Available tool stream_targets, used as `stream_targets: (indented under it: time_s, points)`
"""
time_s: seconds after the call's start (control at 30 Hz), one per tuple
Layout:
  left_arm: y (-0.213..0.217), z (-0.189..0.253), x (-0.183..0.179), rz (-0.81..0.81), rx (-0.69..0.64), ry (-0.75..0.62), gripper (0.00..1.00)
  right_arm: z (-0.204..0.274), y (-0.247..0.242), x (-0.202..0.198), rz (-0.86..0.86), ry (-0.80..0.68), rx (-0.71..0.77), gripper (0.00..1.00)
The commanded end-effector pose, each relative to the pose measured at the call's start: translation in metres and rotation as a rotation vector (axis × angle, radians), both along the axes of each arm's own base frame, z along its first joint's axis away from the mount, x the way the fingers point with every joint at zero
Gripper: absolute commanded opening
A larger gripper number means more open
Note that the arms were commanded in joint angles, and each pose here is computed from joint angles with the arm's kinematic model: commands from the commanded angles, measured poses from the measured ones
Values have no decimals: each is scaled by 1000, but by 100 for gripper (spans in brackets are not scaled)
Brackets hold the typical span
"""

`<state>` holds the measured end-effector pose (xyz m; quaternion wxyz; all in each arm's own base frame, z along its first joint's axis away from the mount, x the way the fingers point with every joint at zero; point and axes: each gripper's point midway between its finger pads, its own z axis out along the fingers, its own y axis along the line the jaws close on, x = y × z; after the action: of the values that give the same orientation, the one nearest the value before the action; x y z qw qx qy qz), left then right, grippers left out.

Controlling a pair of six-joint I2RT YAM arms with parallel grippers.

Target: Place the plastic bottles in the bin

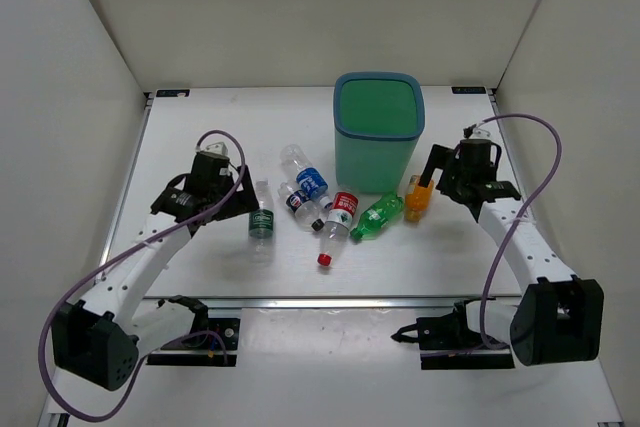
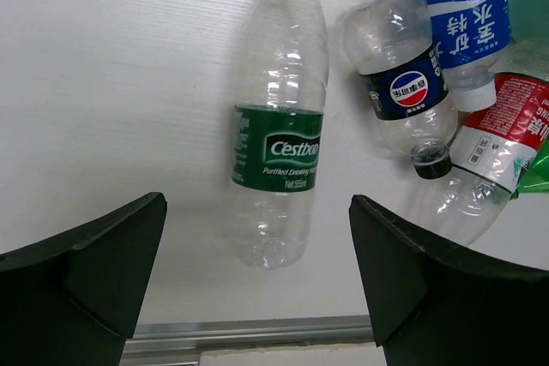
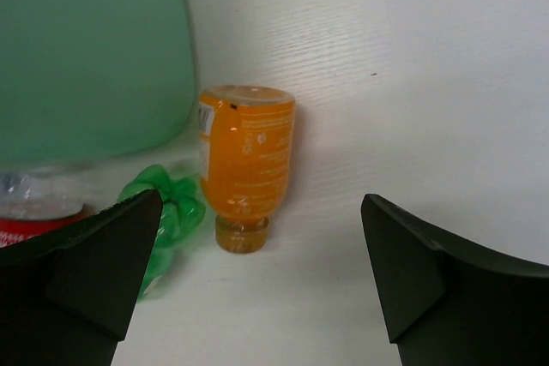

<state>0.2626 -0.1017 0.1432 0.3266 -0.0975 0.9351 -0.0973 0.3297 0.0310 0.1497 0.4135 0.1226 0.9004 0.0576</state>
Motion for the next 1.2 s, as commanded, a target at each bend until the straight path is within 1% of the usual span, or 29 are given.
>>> stream_targets:
  time_s: [0.0,0.03,0.07,0.13,0.3,0.37,0.43,0.47,0.57,0.6,0.63,0.67,0.73,0.77,0.8,0.87,0.93,1.0,1.03,1.07,1.13,1.17]
  points:
    - [9,13,-8,34,-3,-32,99,2,3,27,-67,-129,68,98]
    - [12,15,-11,40,2,-36,99,-9,8,26,-61,-114,59,98]
    - [15,19,-12,45,7,-52,99,-6,8,31,-75,-143,45,98]
    - [21,16,-18,54,14,-41,99,-21,15,34,-72,-120,30,99]
    - [35,28,-26,89,39,-66,99,-51,13,38,-108,-88,82,97]
    - [38,33,-30,97,34,-70,99,-62,16,39,-103,-91,73,96]
    - [39,39,-31,99,36,-88,99,-70,17,41,-102,-88,70,94]
    - [40,40,-30,106,35,-88,99,-79,21,39,-100,-62,81,92]
    - [39,45,-31,102,34,-93,99,-85,26,40,-90,-57,95,90]
    - [39,47,-30,102,29,-96,99,-86,25,41,-99,-61,92,86]
    - [40,49,-30,97,42,-101,99,-88,27,39,-101,-52,89,74]
    - [40,49,-29,102,37,-96,99,-86,21,38,-119,-59,80,68]
    - [35,55,-26,82,32,-114,99,-77,18,38,-129,-95,73,49]
    - [35,57,-24,80,33,-117,99,-74,14,36,-134,-103,72,42]
    - [32,59,-23,74,25,-121,99,-73,7,34,-158,-103,78,39]
    - [28,61,-17,56,19,-134,98,-55,-3,30,-172,-135,67,27]
    - [24,56,-13,35,22,-122,99,-32,-19,28,-200,-169,31,21]
    - [19,54,-6,20,18,-120,98,6,-31,25,-208,-251,3,20]
    - [17,50,-3,10,22,-111,99,34,-37,29,-203,-295,-4,21]
    - [17,48,-1,10,19,-111,99,49,-40,26,-191,-314,-22,19]
    - [10,42,3,-17,13,-99,99,111,-36,34,-153,-425,-21,18]
    - [9,43,3,-23,10,-100,99,126,-35,35,-134,-459,-36,17]
